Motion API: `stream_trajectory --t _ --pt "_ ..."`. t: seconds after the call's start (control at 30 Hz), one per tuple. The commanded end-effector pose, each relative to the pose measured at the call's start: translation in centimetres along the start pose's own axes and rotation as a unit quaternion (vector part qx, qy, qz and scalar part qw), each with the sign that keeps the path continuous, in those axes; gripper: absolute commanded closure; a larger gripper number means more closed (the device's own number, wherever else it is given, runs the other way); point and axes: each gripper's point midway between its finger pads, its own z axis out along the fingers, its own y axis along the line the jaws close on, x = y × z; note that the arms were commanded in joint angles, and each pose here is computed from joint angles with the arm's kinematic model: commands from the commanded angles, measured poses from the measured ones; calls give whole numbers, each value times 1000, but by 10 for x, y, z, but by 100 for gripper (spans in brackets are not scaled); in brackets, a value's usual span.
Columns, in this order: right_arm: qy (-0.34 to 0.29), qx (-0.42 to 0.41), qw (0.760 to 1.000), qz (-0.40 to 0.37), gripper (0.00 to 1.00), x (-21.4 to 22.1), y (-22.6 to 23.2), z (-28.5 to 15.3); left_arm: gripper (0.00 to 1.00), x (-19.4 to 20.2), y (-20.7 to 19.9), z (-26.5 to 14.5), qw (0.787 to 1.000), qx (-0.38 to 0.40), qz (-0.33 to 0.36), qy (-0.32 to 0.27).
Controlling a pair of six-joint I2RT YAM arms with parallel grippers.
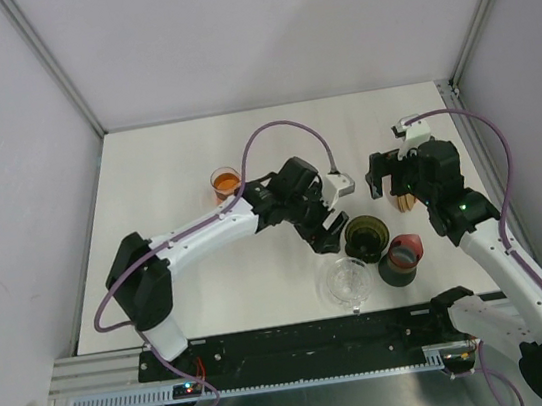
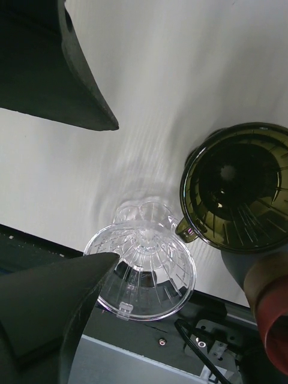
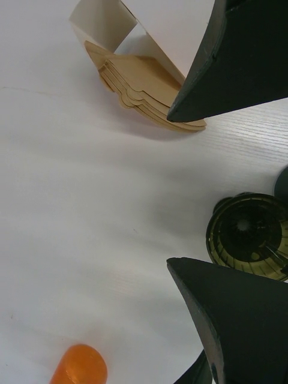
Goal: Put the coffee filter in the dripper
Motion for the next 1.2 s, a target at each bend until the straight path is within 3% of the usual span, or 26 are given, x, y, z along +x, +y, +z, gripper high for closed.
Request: stream_trajectory --t 0.0,0.23,0.53,0.67,0.87,0.9,1.17 --pt "-29 2 1000 3 1 -24 0 -5 15 8 -11 14 1000 -3 21 15" --pt "-30 2 1000 2 1 -24 0 -6 26 24 -4 32 999 -29 28 35" --pt "-31 3 1000 2 1 -25 -1 -6 31 57 -8 55 996 -25 45 77" --pt "-34 -6 999 1 1 -26 2 -7 46 62 -10 56 995 -17 49 81" --pt "-41 -36 999 -3 1 -29 13 -8 92 50 -13 42 996 -5 73 59" --pt "-41 -39 998 -4 1 -30 14 -8 96 50 -12 38 996 -3 71 56" --pt "-46 -52 998 -4 1 -32 19 -8 100 35 23 -16 1000 -11 27 7"
